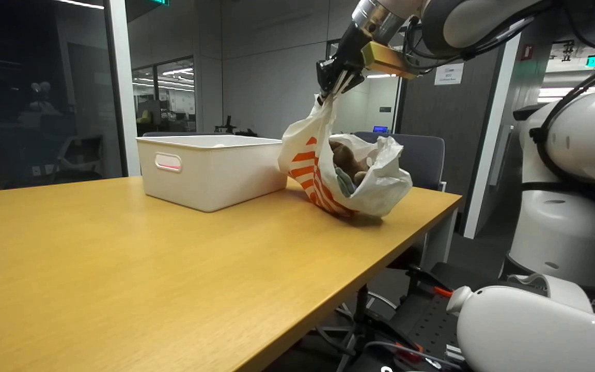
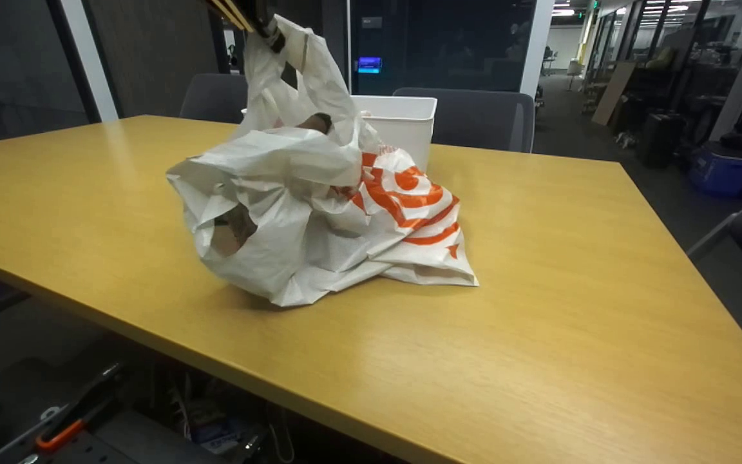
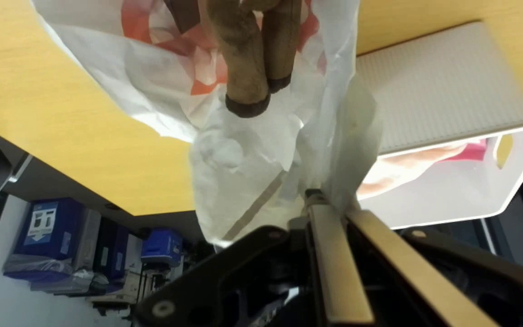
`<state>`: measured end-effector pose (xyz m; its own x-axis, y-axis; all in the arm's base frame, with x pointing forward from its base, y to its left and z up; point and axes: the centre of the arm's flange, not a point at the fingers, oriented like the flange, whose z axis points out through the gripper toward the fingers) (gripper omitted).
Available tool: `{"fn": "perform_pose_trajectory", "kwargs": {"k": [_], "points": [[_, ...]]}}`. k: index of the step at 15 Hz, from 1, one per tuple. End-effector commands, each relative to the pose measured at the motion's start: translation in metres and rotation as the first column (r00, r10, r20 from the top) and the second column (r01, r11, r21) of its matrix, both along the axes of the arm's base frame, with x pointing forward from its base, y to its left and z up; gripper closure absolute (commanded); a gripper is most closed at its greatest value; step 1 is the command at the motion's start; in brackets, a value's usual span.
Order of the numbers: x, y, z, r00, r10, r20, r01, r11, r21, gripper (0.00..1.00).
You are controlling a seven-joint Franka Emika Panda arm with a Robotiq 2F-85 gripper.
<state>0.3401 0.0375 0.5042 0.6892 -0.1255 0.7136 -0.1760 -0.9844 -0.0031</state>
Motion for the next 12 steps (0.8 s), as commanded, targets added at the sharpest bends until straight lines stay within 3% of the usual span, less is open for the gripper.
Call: {"fn": "perform_pose_trajectory", "kwargs": {"k": [1, 4, 6, 7, 8, 12], "points": [[-0.005, 0.001, -0.018, 0.99, 0.076, -0.116, -0.071, 0.997, 0.039, 1.0], [-0.001, 0.006, -0.035, 0.969, 0.138, -0.207, -0.125, 0.989, 0.075, 1.0], [-0.014, 0.026, -0.042, 0.951, 0.18, -0.251, -0.162, 0.983, 0.091, 1.0], [-0.017, 0.032, -0.042, 0.943, 0.194, -0.27, -0.173, 0.98, 0.099, 0.74], [-0.019, 0.038, -0.043, 0.935, 0.205, -0.288, -0.183, 0.978, 0.101, 0.73], [-0.031, 0.052, -0.04, 0.911, 0.188, -0.368, -0.192, 0.981, 0.027, 0.43]]}}
